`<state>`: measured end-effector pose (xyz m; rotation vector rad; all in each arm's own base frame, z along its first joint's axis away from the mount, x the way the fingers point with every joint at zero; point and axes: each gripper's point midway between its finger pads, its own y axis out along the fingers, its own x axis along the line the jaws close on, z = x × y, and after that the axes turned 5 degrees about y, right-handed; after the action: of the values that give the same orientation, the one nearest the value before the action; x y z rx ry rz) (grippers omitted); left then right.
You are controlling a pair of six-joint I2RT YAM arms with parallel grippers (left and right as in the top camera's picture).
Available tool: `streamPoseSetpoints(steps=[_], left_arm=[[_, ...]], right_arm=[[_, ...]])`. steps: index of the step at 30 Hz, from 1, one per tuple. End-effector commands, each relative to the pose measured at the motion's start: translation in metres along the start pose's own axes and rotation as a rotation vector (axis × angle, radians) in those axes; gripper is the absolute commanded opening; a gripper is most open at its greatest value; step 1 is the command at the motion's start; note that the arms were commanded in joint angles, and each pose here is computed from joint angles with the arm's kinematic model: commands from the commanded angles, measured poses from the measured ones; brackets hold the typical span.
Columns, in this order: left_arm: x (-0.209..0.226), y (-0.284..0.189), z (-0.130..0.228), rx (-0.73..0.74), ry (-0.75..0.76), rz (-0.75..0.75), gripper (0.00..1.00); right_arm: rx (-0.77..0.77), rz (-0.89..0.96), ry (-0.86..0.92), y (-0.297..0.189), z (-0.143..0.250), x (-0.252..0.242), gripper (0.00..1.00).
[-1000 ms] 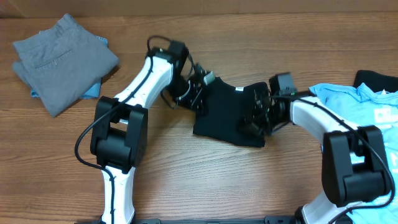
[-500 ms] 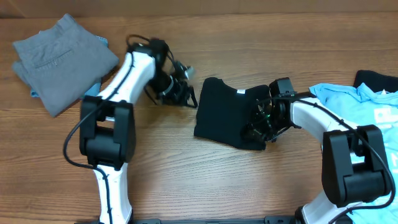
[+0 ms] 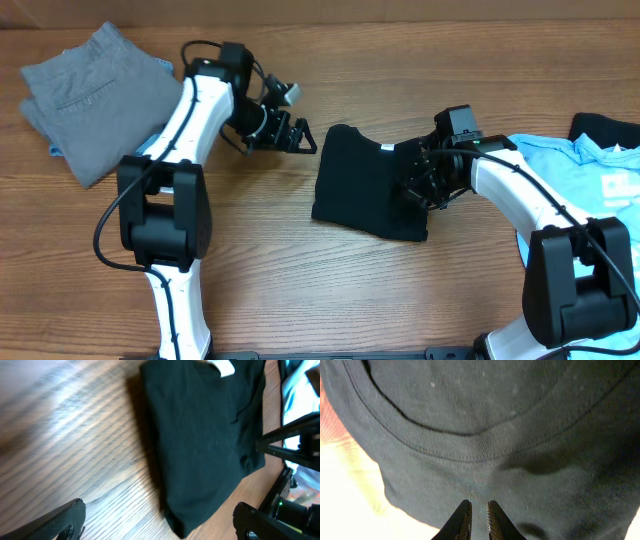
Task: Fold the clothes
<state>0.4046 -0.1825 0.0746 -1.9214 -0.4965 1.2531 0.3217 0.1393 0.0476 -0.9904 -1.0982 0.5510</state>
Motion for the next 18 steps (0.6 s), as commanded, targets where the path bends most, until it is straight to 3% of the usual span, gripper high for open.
streamPoseSetpoints(steps=[1, 7, 18], left_arm=[[-0.017, 0.019, 0.01, 0.034, -0.012, 0.037, 0.93], [-0.021, 0.047, 0.027, 0.083, -0.034, 0.036, 0.9], [-0.009, 0.086, 0.05, 0.086, -0.201, 0.018, 0.85]], right_arm=[[-0.018, 0.056, 0.058, 0.014, -0.003, -0.007, 0.14], [0.046, 0.117, 0.183, 0.043, 0.006, -0.031, 0.1], [0.084, 0.152, 0.21, 0.056, 0.011, -0.043, 0.1]])
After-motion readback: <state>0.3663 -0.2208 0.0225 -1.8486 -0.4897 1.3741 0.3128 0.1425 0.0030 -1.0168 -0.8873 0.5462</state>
